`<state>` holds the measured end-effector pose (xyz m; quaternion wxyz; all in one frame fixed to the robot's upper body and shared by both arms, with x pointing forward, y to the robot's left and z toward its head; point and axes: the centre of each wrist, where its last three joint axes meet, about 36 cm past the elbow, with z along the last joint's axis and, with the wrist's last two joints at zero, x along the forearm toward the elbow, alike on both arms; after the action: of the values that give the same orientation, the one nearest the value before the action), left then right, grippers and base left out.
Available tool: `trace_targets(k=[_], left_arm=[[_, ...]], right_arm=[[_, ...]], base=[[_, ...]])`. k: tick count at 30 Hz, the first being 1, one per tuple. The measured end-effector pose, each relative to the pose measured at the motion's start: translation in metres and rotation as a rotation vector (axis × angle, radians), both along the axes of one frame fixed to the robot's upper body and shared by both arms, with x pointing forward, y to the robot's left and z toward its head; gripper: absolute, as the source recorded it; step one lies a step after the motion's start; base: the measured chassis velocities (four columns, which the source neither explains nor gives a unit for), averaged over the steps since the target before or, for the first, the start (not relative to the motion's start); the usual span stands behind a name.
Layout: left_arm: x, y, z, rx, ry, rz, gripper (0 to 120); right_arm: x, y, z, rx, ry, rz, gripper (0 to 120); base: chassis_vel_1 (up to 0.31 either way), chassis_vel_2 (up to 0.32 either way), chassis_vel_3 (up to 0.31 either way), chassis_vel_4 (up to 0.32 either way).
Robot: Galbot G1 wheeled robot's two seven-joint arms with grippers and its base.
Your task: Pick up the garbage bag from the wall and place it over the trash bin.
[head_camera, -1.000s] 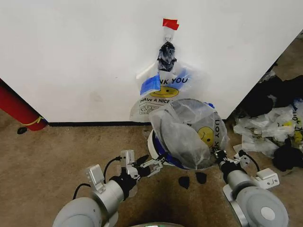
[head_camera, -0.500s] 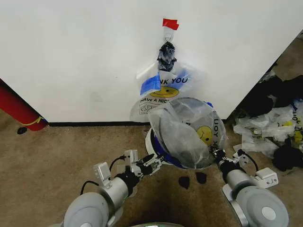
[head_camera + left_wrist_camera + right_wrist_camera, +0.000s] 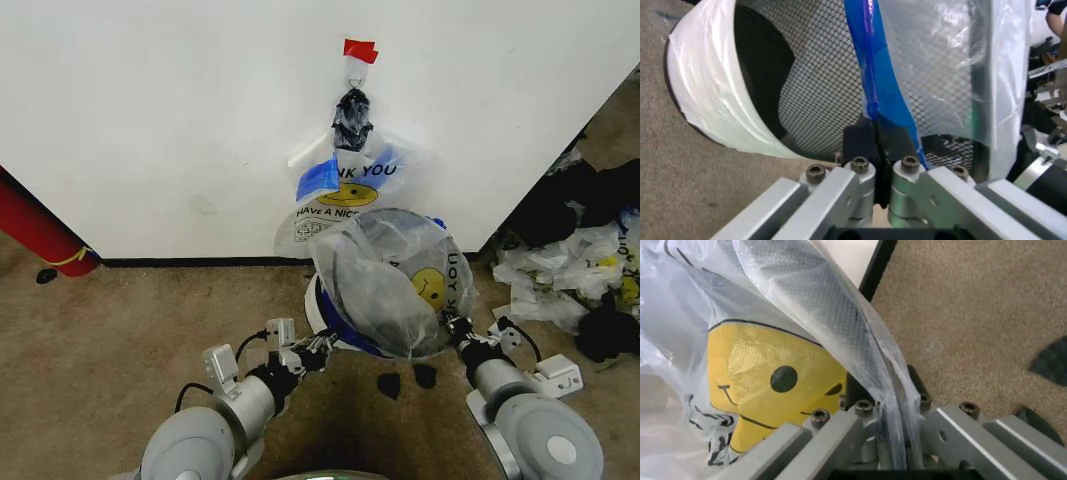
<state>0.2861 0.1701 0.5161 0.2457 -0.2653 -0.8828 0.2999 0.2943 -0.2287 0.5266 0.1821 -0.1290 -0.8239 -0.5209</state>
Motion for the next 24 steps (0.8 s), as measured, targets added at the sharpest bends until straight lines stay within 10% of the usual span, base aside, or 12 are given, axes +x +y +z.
trace_targets(k=[24], left_arm=[[0.049, 0.007, -0.058, 0.209, -0.038, 0.114, 0]], right_arm=[[-0.006, 0.000, 0.004, 0.015, 0.011, 0.041, 0]], base=[[0.000, 0.000, 0.000, 0.000]])
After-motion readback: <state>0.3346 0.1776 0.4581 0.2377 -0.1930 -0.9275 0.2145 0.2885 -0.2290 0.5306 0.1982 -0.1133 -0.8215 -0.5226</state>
